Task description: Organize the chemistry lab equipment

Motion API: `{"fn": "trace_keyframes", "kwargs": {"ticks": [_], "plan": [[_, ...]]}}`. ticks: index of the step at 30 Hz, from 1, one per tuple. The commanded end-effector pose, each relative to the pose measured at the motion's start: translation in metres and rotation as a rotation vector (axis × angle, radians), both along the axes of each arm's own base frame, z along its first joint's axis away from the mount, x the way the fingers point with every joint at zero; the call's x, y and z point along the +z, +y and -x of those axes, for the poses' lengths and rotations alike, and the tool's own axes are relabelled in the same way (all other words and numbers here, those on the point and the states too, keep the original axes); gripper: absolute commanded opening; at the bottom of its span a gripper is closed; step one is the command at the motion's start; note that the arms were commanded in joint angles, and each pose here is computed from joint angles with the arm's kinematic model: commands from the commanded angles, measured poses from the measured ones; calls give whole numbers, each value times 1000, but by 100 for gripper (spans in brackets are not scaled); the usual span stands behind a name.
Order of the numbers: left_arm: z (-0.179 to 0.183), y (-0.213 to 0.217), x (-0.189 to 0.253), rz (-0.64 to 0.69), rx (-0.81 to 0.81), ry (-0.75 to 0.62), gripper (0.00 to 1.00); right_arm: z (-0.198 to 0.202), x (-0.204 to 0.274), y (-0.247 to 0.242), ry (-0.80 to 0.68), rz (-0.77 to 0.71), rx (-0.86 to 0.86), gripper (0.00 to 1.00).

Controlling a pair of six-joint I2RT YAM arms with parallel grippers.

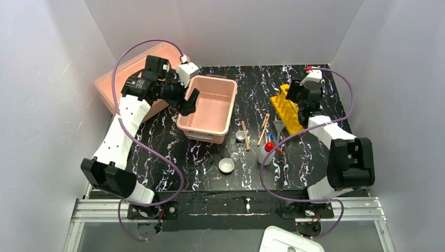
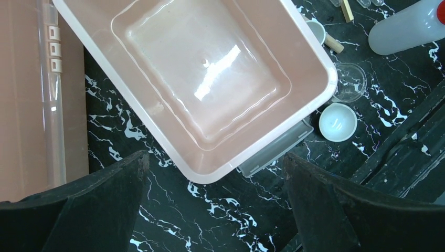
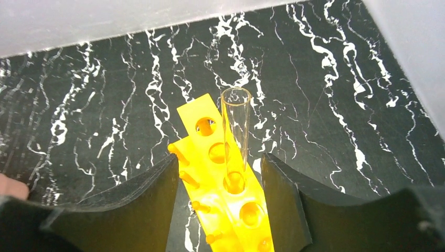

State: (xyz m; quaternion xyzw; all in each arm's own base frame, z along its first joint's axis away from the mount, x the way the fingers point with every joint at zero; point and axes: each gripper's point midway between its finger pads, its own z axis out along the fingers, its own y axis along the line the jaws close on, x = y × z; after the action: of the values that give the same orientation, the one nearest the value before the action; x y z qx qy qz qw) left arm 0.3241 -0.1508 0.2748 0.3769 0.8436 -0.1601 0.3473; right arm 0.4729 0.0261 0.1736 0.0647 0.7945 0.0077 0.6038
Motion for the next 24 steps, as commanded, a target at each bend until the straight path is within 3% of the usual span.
{"fn": "trace_keyframes", "kwargs": {"ticks": [1,8,15,17,21,24], "plan": [[9,3,24,22,-1,-41,98,18,46,0,-98,-49,-10,67],[13,1,28,40,0,-28,98,76,63,23,-58,-115,32,66],[24,1,17,48,-3,3,98,163,50,109,82,-146,335,69],[29,1,15,54,-8,9,98,193,41,126,149,-183,433,77],[34,1,12,56,-16,17,98,241,24,134,232,-209,534,84],[35,1,10,57,-19,15,98,260,15,125,269,-208,516,79]]}}
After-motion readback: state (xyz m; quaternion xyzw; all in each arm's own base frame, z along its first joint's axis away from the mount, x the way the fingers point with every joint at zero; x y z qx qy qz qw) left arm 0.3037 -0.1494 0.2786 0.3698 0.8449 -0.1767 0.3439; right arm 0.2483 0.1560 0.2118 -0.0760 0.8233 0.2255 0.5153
